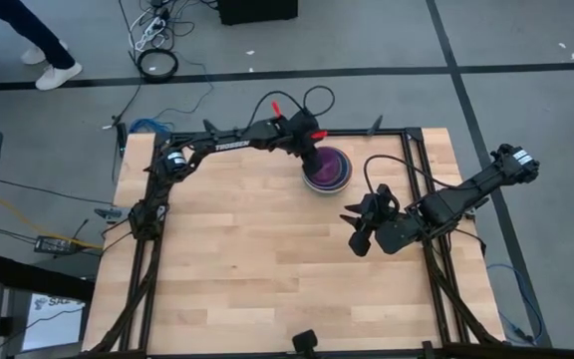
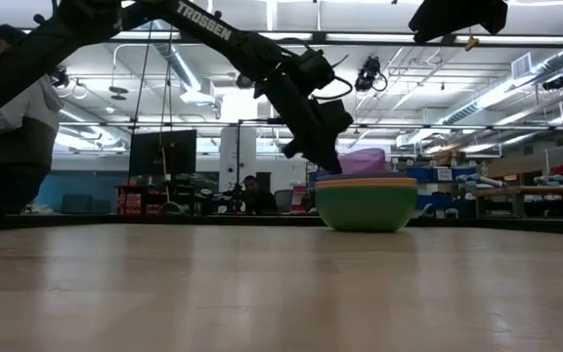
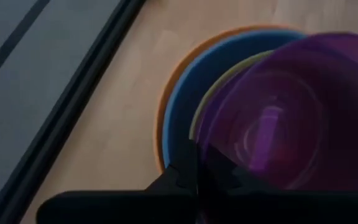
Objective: Nest bowls inside each other
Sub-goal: Stack the purple bowl into the yellow bowl, then return to Home Position
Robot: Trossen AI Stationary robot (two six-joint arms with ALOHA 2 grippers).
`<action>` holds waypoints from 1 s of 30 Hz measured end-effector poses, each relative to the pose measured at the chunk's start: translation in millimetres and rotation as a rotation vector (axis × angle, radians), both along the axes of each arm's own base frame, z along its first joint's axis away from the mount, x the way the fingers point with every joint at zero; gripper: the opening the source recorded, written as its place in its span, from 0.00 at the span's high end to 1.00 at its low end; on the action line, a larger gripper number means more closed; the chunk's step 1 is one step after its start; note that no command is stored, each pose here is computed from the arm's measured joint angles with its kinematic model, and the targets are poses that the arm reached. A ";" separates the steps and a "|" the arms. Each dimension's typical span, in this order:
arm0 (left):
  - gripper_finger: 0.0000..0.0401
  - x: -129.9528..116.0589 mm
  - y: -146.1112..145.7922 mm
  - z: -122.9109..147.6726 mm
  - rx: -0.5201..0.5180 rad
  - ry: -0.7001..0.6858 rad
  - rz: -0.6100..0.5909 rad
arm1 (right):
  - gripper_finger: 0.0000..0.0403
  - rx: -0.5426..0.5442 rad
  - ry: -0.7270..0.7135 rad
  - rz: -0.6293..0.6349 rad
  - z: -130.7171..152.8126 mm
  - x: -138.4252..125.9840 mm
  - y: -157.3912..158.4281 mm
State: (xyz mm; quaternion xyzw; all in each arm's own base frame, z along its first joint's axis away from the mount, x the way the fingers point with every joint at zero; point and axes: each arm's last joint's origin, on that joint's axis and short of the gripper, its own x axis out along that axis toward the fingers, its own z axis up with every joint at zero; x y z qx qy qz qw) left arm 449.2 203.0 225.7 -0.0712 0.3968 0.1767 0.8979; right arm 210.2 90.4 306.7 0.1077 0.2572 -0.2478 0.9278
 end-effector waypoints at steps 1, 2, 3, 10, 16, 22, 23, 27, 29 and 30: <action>0.97 0.6 -0.2 0.4 -0.002 -0.008 0.005 | 0.72 0.001 -0.001 0.000 0.0 0.0 0.0; 0.96 1.3 -0.6 0.9 -0.004 -0.017 0.011 | 0.72 0.001 -0.001 0.000 0.1 0.1 0.1; 0.94 2.6 -1.3 2.0 -0.003 -0.030 0.012 | 0.72 0.001 0.000 0.001 0.0 0.1 0.1; 0.77 4.9 -3.0 10.8 -0.037 -0.061 0.054 | 0.72 0.001 0.001 0.001 -0.1 0.1 0.1; 0.70 3.2 -5.0 7.7 -0.063 -0.032 0.067 | 0.72 0.002 0.001 0.002 -0.1 0.0 0.1; 0.69 3.9 -14.6 14.1 -0.103 -0.048 -0.008 | 0.72 -0.024 -0.012 -0.023 0.5 -0.1 -0.9; 0.69 2.3 -16.9 18.8 -0.115 -0.054 -0.034 | 0.72 -0.034 -0.019 -0.038 0.7 -0.2 -1.4; 0.69 -12.0 -32.3 47.5 -0.141 -0.042 -0.117 | 0.73 -0.071 -0.022 -0.099 -0.7 -3.2 -4.4; 0.69 -23.0 -41.4 70.0 -0.120 -0.049 -0.148 | 0.74 -0.084 -0.008 -0.129 -2.7 -5.9 -6.3; 0.69 -30.0 -46.3 82.4 -0.109 -0.054 -0.161 | 0.74 -0.087 -0.002 -0.142 -3.6 -7.3 -7.2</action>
